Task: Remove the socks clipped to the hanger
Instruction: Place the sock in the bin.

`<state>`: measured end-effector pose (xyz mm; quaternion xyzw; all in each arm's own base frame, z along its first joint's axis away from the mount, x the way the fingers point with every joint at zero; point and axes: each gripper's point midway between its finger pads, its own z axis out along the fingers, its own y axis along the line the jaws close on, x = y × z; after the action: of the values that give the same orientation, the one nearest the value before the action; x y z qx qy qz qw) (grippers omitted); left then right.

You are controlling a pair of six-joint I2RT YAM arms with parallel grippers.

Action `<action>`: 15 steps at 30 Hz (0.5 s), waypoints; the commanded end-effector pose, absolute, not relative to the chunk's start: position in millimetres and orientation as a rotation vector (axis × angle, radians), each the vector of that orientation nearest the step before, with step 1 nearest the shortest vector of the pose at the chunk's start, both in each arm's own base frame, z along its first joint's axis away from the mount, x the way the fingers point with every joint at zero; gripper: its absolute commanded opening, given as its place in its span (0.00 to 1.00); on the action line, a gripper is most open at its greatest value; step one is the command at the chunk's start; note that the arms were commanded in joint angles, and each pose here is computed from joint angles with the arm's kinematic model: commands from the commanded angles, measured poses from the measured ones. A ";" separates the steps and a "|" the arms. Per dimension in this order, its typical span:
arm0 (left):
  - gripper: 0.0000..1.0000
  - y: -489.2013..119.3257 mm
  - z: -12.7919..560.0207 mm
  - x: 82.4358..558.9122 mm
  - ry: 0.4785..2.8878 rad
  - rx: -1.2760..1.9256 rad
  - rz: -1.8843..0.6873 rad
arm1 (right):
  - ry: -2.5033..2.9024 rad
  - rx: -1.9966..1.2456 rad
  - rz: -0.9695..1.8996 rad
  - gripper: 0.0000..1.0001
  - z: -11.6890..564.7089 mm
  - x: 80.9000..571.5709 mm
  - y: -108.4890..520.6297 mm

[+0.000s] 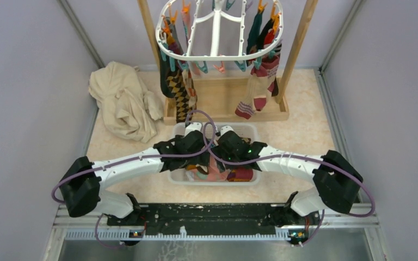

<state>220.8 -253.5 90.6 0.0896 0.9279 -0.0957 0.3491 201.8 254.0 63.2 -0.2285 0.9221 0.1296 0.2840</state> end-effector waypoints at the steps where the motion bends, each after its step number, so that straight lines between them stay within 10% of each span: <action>1: 0.99 -266.1 86.0 212.2 2.419 0.238 -0.346 | 2.448 -0.579 0.454 0.68 58.3 196.6 267.0; 15: 0.99 -275.3 143.3 206.0 2.293 0.299 -0.519 | 2.356 -0.510 0.452 0.75 99.6 196.5 247.3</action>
<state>203.6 -263.7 113.4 0.1024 0.9136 -0.1727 0.3535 192.8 247.5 74.5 -0.2097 0.9140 0.1628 0.3069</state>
